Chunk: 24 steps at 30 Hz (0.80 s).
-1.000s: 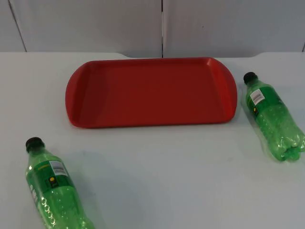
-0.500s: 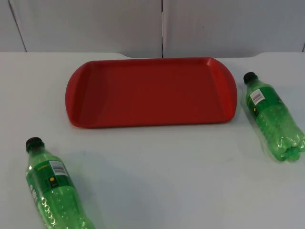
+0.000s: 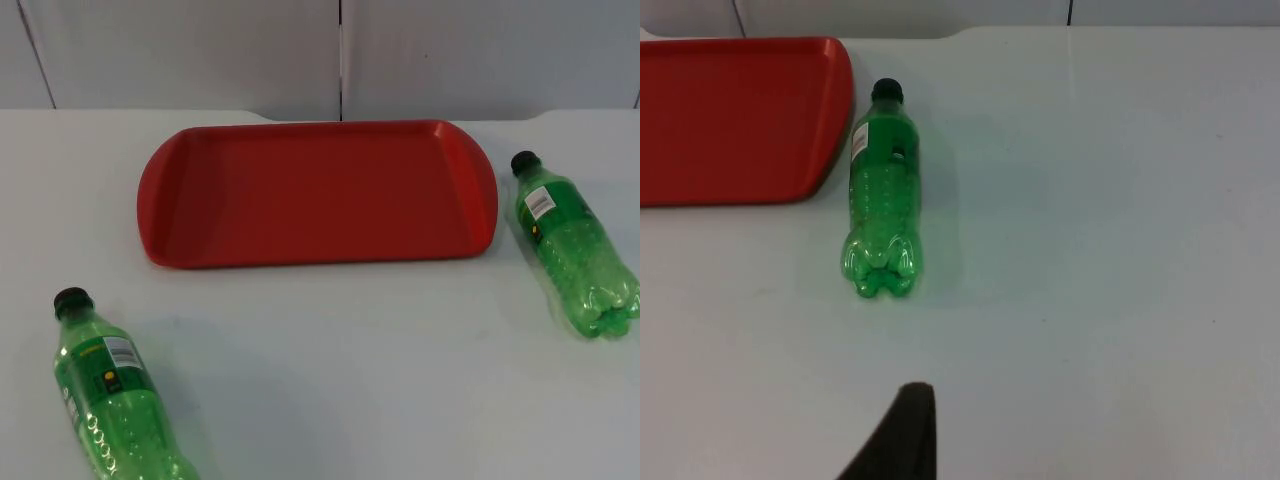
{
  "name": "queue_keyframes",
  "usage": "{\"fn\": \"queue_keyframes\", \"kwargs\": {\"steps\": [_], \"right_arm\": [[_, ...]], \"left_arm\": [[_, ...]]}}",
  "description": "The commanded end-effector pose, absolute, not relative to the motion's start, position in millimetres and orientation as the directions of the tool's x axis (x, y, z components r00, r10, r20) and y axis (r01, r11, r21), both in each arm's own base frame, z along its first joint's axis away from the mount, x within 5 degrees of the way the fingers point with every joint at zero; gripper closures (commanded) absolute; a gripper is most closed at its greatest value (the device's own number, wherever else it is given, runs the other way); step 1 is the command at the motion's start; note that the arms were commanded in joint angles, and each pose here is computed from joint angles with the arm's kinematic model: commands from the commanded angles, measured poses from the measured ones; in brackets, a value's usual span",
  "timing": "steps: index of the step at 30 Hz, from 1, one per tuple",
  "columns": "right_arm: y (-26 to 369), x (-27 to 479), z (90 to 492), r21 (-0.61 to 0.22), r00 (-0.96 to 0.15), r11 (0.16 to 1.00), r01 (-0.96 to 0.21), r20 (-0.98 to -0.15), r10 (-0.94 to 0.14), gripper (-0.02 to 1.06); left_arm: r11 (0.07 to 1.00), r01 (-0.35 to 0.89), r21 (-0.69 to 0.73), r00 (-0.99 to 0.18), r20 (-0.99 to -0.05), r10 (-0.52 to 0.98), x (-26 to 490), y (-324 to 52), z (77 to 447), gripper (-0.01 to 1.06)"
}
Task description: Place the bottle upright on the tray.
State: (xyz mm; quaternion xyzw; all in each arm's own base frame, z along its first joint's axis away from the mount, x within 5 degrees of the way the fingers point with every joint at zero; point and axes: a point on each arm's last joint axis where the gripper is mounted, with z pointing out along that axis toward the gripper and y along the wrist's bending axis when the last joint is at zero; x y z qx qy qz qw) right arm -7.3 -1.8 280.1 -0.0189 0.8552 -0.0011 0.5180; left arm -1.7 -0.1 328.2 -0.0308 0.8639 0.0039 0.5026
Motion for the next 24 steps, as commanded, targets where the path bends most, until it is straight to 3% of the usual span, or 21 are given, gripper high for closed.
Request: {"fn": "queue_keyframes", "kwargs": {"steps": [1, 17, 24], "right_arm": [[-2, -7, 280, -0.021, -0.458, 0.999, -0.026, -0.889, -0.031, 0.06], [-2, -7, 280, -0.02, -0.458, 0.999, -0.025, -0.889, -0.029, 0.06], [-2, -7, 280, -0.02, -0.458, 0.999, -0.025, -0.889, -0.029, 0.06]], "left_arm": [[0.998, -0.051, -0.044, -0.511, -0.857, -0.064, 2, -2, 329, 0.0], [0.996, -0.032, -0.084, -0.584, -0.807, -0.087, 21, -5, 330, 0.0], [0.991, -0.006, -0.133, -0.573, -0.812, -0.112, 28, -9, 353, 0.0]]}}
